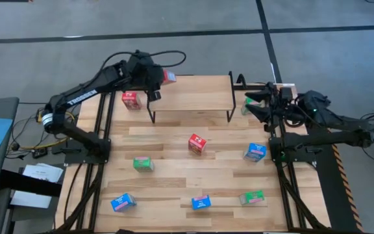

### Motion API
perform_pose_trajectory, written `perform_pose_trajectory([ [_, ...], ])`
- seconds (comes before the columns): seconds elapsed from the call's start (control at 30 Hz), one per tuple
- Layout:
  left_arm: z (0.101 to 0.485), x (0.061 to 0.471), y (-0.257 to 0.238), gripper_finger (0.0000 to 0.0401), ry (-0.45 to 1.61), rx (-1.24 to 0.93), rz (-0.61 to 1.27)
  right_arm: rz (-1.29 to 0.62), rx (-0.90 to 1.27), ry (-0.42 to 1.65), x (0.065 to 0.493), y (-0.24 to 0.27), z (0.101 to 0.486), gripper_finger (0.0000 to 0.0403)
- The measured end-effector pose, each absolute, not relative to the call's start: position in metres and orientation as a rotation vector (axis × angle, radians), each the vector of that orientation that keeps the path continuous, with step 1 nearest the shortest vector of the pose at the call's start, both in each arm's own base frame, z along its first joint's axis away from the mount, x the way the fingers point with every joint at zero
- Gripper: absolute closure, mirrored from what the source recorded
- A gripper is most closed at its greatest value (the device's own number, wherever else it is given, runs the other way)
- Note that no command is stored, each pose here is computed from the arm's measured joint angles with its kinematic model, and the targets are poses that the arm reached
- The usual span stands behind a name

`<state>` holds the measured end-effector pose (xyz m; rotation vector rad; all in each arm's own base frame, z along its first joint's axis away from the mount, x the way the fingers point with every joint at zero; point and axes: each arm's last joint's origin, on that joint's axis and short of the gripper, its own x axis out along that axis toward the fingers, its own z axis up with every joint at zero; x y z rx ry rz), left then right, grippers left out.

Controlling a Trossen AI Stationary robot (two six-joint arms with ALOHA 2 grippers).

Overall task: Stack cereal on shelf
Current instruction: Put the middle left red cereal box on the shelf

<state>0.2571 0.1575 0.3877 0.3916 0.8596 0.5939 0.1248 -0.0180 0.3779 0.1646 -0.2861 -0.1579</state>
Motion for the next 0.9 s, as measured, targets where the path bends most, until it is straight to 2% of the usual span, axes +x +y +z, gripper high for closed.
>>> perform_pose_trajectory([
  [0.33, 0.380, 0.257, 0.160, 0.0230, 0.881, 0.302, 0.550, -0.165, 0.167, -0.217, 0.135, -0.019, 0.371, 0.0137],
  [0.9, 0.380, 0.242, 0.181, 0.0230, 0.925, 0.339, 0.594, -0.175, 0.122, -0.175, 0.141, -0.021, 0.366, 0.0137],
])
